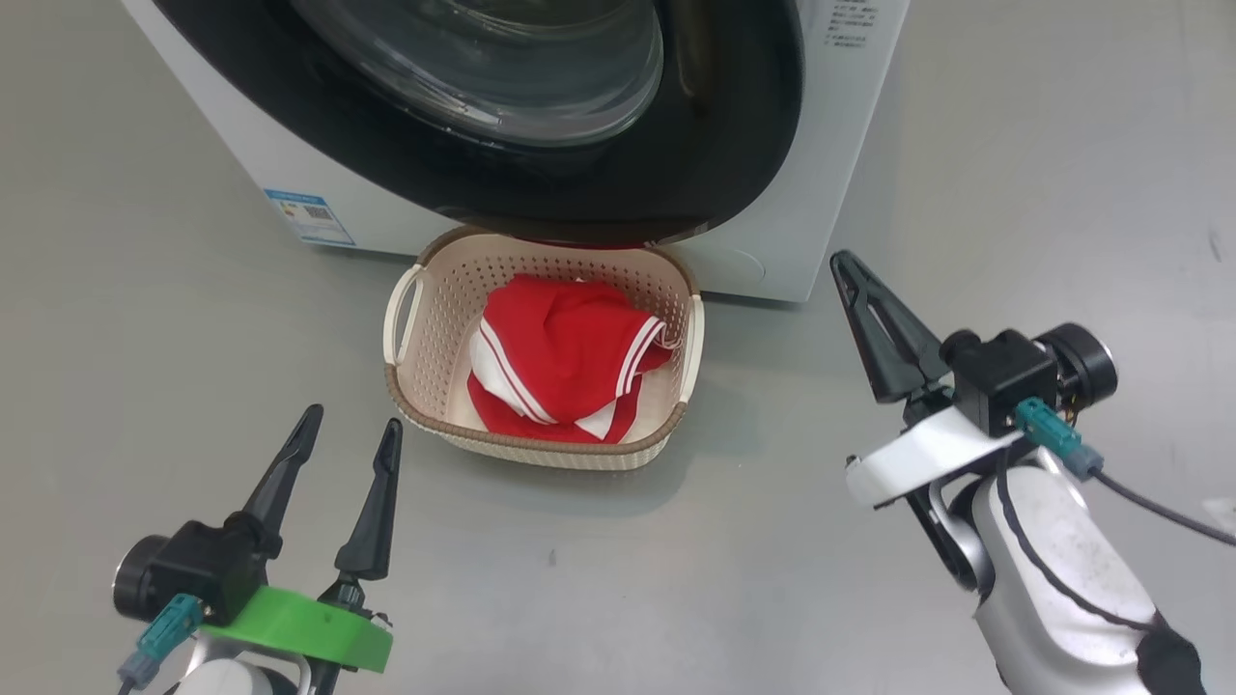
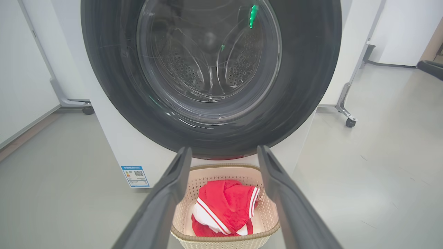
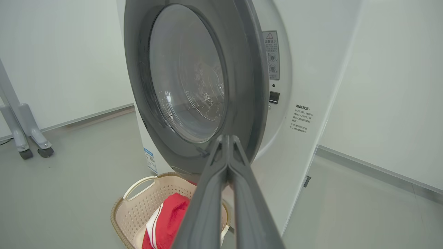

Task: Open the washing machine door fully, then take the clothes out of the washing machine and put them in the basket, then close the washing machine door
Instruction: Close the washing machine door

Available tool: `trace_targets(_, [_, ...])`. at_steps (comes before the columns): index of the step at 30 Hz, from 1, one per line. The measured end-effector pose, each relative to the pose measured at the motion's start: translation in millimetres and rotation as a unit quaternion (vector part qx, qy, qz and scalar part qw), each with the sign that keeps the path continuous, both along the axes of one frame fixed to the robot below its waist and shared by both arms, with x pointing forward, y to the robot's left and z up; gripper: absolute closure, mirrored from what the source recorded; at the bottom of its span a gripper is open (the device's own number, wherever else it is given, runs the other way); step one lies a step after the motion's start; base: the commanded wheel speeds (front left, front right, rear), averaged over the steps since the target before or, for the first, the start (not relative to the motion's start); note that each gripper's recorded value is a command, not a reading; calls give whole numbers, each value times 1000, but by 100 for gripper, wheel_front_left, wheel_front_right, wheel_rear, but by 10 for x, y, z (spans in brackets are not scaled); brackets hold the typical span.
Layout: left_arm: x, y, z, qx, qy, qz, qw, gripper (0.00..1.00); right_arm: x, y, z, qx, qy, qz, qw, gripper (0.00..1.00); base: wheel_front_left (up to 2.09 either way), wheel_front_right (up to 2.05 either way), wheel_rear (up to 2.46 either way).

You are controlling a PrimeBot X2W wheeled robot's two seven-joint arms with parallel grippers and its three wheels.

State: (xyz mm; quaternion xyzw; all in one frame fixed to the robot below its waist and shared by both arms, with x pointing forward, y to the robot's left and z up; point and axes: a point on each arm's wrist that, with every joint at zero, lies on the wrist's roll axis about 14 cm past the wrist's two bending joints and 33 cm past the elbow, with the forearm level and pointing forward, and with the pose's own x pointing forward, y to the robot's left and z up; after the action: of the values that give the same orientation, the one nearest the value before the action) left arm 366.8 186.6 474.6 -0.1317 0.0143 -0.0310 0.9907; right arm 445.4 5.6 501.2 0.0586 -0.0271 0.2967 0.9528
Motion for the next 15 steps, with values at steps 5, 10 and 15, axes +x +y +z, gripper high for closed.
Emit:
trace_targets(5, [88,4,-39,0,6,0,1000,0,291,152,2,-6,-5,17,1000,100,0,0,0])
trace_targets(10, [173,71,-67,-2,10,9,1000,0,574,313,-13,-13,-12,34,999,100,0,0,0])
trace_targets(15, [242,152,-107,-9,16,23,1000,0,860,429,-78,-24,-14,44,999,100,0,0,0])
